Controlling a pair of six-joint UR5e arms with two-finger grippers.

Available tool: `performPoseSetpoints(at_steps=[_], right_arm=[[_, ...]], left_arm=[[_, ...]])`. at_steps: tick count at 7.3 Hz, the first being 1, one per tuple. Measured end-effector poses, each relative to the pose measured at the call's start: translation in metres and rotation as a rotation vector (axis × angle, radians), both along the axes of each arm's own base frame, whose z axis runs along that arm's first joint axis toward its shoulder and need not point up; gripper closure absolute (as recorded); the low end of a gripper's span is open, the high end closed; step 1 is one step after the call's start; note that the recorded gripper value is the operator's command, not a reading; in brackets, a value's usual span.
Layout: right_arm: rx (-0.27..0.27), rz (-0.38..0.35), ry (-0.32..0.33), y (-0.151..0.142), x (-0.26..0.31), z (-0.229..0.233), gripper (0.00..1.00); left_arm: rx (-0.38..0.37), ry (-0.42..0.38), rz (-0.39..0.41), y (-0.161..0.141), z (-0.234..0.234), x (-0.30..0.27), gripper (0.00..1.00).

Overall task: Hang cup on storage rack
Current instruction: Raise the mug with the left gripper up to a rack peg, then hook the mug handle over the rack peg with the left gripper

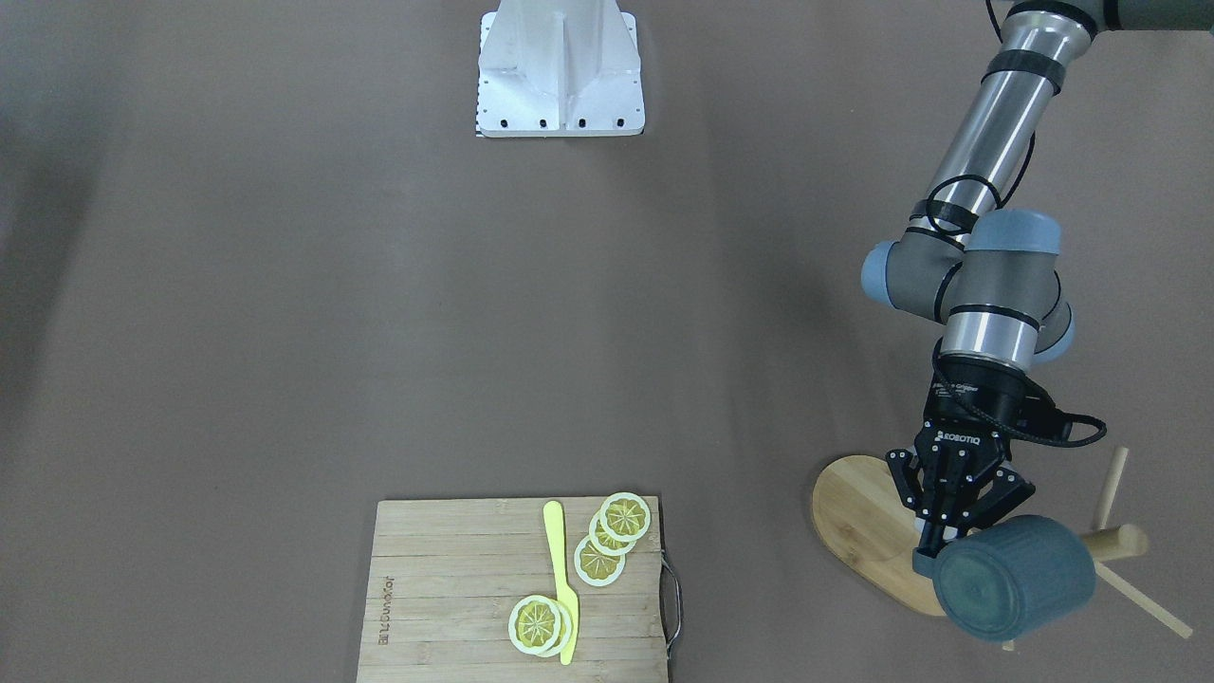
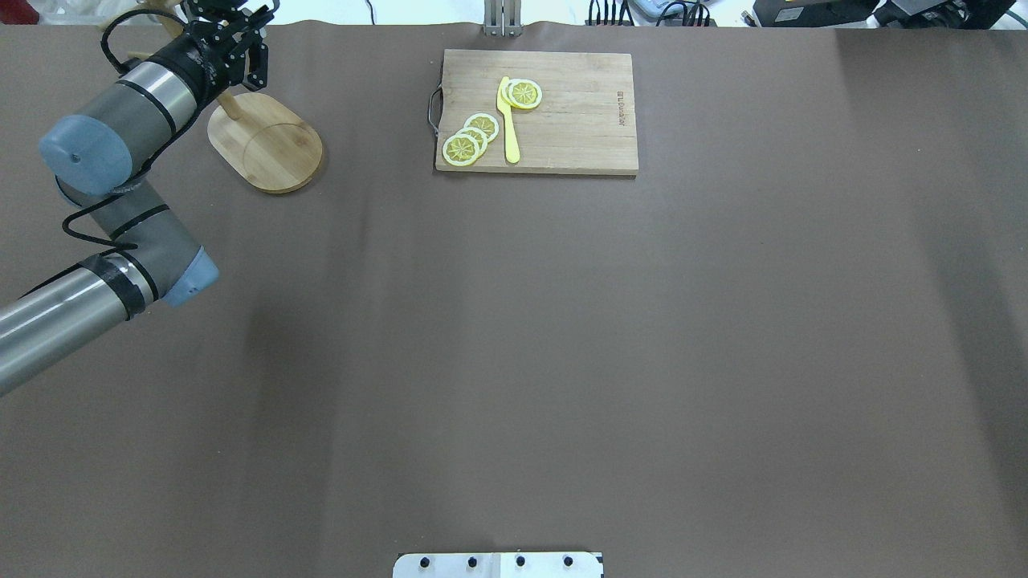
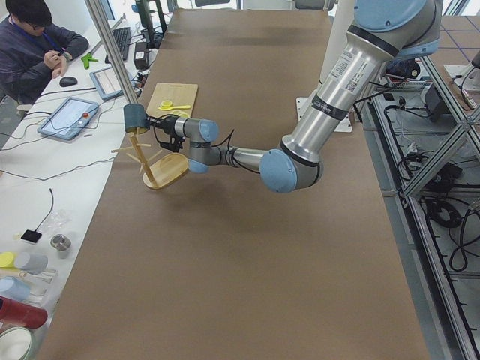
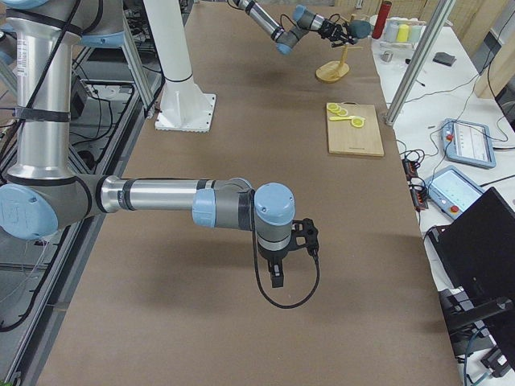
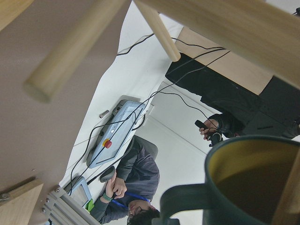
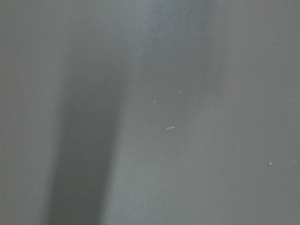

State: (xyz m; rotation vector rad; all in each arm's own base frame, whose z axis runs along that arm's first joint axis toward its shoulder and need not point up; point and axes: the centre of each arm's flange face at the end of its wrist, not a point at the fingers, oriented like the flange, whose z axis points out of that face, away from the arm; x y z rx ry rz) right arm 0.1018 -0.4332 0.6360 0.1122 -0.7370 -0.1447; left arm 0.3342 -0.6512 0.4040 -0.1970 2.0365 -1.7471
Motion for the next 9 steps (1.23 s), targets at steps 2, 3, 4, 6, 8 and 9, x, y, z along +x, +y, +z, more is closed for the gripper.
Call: performPoseSetpoints(at_steps=[2, 3, 4, 6, 8, 9], right_arm=[[-0.001, 0.000, 0.000, 0.000, 0.000, 0.000, 0.00], [-0.002, 0.000, 0.001, 0.001, 0.000, 0.001, 0.00], [-0.002, 0.000, 0.001, 0.001, 0.000, 0.001, 0.00], [-0.002, 0.000, 0.001, 0.001, 0.000, 0.001, 0.00], [-0.003, 0.000, 0.001, 0.002, 0.000, 0.001, 0.00], [-0.003, 0.000, 0.001, 0.002, 0.000, 0.001, 0.00]], left_arm=[[0.005, 0.031, 0.011, 0.007, 0.010, -0.005, 1.00], [0.007, 0.037, 0.019, 0.010, 0.016, -0.007, 1.00], [0.006, 0.038, 0.022, 0.011, 0.020, -0.008, 1.00], [0.001, 0.034, 0.024, 0.012, 0.026, -0.008, 1.00], [-0.005, 0.031, 0.026, 0.012, 0.031, -0.007, 1.00], [-0.007, 0.029, 0.026, 0.012, 0.033, -0.007, 1.00]])
